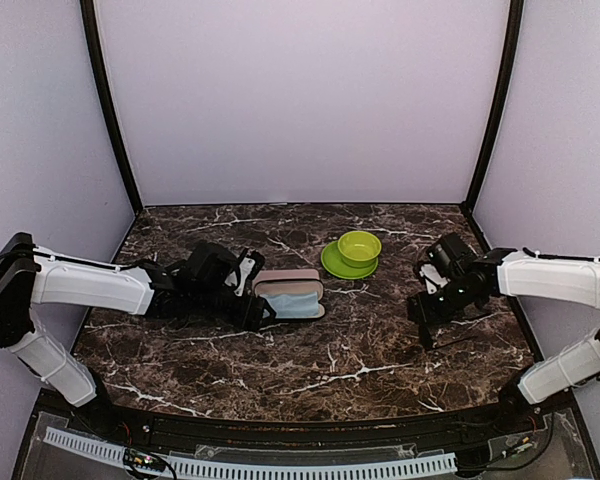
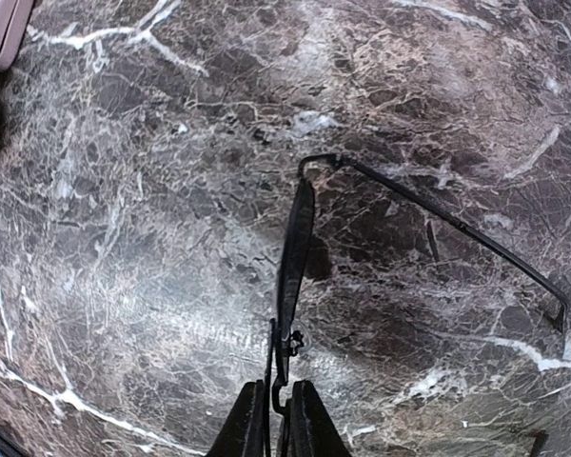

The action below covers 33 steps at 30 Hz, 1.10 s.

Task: Organize the sunglasses
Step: Fold the left temple of the sunglasses with the sunglasses.

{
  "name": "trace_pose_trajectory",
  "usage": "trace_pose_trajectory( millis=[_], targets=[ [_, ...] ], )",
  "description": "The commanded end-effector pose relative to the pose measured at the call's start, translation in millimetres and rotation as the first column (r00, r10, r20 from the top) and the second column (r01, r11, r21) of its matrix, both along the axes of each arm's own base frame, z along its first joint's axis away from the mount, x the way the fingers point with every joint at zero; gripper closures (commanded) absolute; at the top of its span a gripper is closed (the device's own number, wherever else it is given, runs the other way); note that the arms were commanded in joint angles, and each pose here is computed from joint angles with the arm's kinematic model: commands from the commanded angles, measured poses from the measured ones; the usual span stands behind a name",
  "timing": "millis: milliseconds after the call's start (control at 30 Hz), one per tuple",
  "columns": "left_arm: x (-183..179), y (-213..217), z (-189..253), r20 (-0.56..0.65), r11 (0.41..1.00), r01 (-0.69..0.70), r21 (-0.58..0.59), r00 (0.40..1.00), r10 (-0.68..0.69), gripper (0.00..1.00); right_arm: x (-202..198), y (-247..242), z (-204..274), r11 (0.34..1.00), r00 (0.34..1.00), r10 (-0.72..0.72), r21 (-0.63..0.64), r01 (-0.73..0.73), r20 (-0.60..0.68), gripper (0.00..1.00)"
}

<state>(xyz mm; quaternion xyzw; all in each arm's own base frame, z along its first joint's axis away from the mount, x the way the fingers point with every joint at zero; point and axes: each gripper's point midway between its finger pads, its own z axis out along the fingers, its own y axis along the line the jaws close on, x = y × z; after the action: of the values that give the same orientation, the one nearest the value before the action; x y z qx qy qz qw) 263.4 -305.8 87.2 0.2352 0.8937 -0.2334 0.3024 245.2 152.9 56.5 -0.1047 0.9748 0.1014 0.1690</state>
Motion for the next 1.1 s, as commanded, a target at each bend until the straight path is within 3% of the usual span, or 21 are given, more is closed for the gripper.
trace_pose_trajectory(
  millis=[0, 233, 433, 533, 733, 1067],
  targets=[
    [1.1, -2.7, 6.3, 0.01, 1.0, -0.001, -0.009, 1.0, 0.001, 0.3, 3.8, 4.1, 5.1, 0.999, 0.999, 0.029, -0.015, -0.029, 0.018, 0.9],
    [1.9, -2.5, 12.4, 0.019, 1.0, -0.005, -0.016, 1.0, 0.005, 0.3, 3.4, 28.5, 15.2, 0.993, 0.992, 0.114, -0.002, -0.114, 0.051, 0.97],
    [6.3, -4.2, 32.4, 0.059, 1.0, 0.006, -0.02, 0.998, -0.005, 0.29, -9.6, 81.7, 34.2, 0.952, 0.946, 0.307, -0.018, -0.307, 0.106, 1.0],
    [9.0, -5.6, 45.1, 0.069, 1.0, 0.013, -0.022, 0.998, -0.011, 0.3, -23.2, 112.5, 38.9, 0.901, 0.891, 0.434, -0.071, -0.429, 0.134, 1.0],
    [9.1, -7.8, 65.2, 0.014, 0.992, 0.042, -0.12, 0.999, -0.041, 0.31, -61.9, 167.6, 24.6, 0.736, 0.728, 0.671, -0.252, -0.629, 0.141, 1.0],
    [-0.6, -23.8, 53.8, -0.095, 0.98, 0.089, -0.176, 0.99, -0.107, 0.38, -117.3, 224.3, 21.7, 0.54, 0.519, 0.841, -0.268, -0.798, 0.152, 1.0]
  ],
)
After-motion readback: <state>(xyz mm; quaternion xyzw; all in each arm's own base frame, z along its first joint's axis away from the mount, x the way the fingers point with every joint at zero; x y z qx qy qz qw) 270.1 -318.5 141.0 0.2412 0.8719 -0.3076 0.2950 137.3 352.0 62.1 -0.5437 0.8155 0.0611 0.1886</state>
